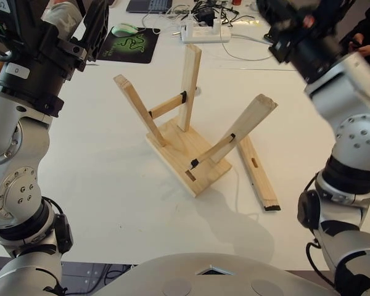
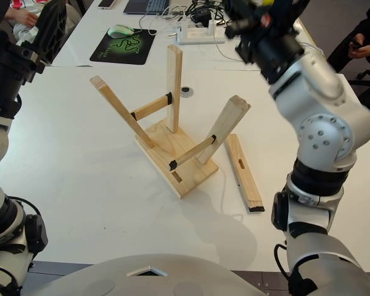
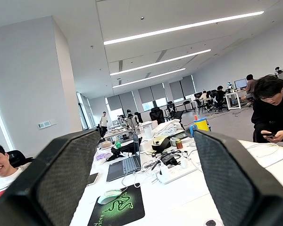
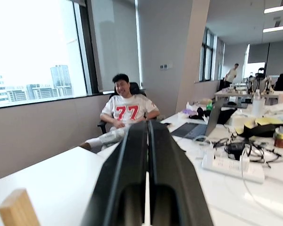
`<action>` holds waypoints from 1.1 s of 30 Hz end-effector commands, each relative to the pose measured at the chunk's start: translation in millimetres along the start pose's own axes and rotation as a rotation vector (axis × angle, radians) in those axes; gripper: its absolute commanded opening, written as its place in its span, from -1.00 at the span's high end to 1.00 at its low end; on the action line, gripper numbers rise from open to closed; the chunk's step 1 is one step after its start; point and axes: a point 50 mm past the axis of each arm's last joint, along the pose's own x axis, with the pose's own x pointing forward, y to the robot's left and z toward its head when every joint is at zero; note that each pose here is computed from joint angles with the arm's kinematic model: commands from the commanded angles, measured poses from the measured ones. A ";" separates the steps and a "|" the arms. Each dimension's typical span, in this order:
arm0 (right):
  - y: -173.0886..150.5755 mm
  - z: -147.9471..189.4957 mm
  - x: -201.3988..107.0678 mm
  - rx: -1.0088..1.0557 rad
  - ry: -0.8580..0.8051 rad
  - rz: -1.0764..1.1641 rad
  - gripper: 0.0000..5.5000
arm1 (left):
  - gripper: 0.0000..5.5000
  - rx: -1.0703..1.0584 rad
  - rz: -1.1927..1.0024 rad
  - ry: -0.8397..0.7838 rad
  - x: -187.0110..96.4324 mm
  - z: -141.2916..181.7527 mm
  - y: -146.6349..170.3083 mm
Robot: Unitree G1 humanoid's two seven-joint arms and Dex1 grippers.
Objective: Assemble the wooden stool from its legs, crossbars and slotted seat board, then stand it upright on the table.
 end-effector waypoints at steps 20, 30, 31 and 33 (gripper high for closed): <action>-16.4 -26.7 -20.1 0.002 0.050 -0.078 0.99 | -0.33 0.002 0.004 -0.007 -0.6 0.4 -1.3; -94.4 -50.6 -52.1 -0.127 0.628 -0.090 0.74 | -0.33 0.028 0.111 -0.009 -17.1 3.4 0.9; -92.0 -63.1 -63.1 -0.125 0.721 -0.049 0.68 | -0.33 0.025 0.126 -0.006 -19.5 2.5 0.8; -79.3 -84.6 -82.4 -0.104 0.868 0.067 0.59 | -0.33 0.027 0.161 0.005 -25.1 0.3 0.9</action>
